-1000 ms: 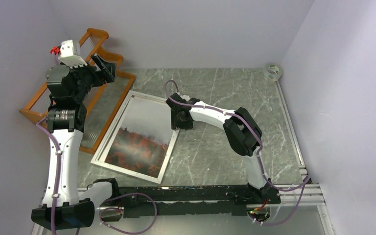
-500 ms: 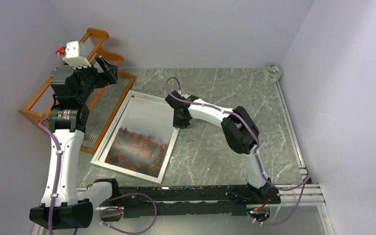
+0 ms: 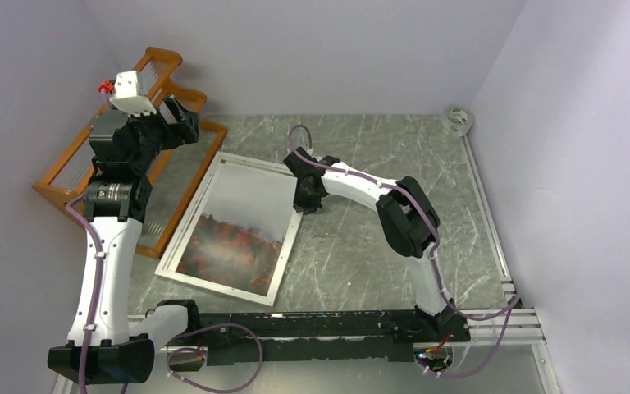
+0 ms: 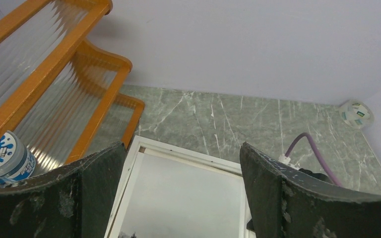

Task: Put the photo into the frame
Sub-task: Move the photo frame to the center of the board.

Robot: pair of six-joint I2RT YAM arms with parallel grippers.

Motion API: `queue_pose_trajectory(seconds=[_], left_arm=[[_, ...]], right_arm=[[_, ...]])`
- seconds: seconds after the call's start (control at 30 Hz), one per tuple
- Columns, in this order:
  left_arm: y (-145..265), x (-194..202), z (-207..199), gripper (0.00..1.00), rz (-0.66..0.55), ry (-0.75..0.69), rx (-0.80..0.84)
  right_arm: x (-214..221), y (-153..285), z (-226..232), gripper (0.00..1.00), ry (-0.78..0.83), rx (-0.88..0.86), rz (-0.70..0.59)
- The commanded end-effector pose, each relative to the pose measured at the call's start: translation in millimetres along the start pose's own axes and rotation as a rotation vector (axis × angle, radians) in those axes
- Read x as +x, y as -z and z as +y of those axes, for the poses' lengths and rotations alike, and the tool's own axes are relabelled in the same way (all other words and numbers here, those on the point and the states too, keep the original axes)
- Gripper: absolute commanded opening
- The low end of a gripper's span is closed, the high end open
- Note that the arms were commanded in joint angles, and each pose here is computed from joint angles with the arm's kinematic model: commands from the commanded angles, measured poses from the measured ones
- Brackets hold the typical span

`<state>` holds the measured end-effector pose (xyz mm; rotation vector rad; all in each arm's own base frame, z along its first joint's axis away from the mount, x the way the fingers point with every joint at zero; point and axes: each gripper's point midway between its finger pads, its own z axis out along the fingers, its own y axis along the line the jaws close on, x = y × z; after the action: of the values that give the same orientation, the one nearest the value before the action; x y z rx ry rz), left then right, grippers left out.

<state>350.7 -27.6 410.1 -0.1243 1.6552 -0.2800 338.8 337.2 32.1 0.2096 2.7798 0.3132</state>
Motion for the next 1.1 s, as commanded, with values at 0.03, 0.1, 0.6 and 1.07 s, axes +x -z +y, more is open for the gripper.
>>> queue_pose_trajectory(seconds=[0.03, 0.1, 0.6, 1.07], left_arm=[[6, -7, -1, 0.91, -0.034, -0.03, 0.002], [4, -7, -2, 0.91, -0.033, -0.025, 0.006], [-7, -1, -4, 0.89, -0.005, 0.002, 0.024], [-16, 49, 9, 0.94, 0.108, 0.037, -0.009]], right_arm=[[-42, 63, 24, 0.03, 0.012, -0.145, -0.13], [-48, 76, 28, 0.02, 0.025, -0.172, -0.159], [-92, 86, -47, 0.03, 0.02, -0.137, -0.267], [-46, 24, -10, 0.59, 0.037, -0.075, -0.09]])
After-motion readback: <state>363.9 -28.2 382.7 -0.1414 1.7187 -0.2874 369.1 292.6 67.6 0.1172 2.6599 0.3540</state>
